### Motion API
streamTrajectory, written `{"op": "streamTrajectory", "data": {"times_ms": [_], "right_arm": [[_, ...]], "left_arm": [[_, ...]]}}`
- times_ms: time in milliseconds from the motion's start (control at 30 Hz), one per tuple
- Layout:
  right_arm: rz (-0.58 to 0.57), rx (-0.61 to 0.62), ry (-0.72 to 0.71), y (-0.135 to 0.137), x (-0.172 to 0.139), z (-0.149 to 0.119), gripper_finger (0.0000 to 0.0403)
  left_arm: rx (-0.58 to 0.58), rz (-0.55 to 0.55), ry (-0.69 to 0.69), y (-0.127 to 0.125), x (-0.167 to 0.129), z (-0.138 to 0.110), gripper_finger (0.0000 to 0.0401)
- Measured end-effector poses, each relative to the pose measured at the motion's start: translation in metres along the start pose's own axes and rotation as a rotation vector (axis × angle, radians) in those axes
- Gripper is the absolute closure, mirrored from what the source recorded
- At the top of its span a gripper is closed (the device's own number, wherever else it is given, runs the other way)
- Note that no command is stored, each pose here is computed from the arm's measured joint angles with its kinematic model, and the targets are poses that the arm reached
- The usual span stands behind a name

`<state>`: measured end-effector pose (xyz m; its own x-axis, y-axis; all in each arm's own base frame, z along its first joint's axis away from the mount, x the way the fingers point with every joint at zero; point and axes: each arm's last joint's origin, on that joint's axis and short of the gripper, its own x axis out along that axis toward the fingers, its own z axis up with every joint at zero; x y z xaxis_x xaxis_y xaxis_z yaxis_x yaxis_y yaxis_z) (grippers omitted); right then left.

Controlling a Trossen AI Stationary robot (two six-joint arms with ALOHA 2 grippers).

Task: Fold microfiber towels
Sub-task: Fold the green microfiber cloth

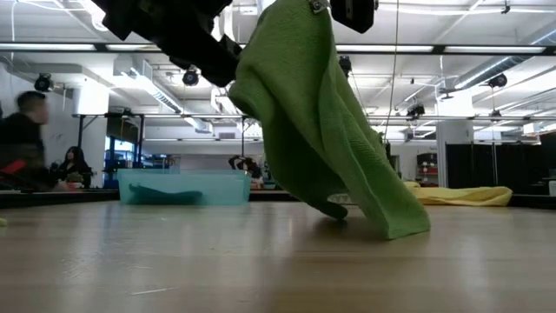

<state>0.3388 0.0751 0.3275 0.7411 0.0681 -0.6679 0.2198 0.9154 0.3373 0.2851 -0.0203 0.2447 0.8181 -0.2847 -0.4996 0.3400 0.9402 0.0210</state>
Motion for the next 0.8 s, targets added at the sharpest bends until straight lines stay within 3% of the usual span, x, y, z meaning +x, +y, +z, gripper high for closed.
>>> {"op": "streamTrajectory", "data": {"times_ms": [133,533,800], "right_arm": [[0.000,-0.023,0.001,0.000,0.000,0.000,0.0394],[-0.090,-0.073,0.058,-0.015,-0.006,-0.002,0.0388],[-0.097,-0.156,-0.023,-0.031,-0.036,0.014,0.0305]], "left_arm": [[-0.009,-0.031,-0.006,-0.001,-0.001,0.001,0.0385],[-0.107,-0.025,-0.088,-0.004,-0.028,0.015,0.0401],[-0.278,-0.019,-0.106,-0.004,-0.046,0.019,0.0401]]}}
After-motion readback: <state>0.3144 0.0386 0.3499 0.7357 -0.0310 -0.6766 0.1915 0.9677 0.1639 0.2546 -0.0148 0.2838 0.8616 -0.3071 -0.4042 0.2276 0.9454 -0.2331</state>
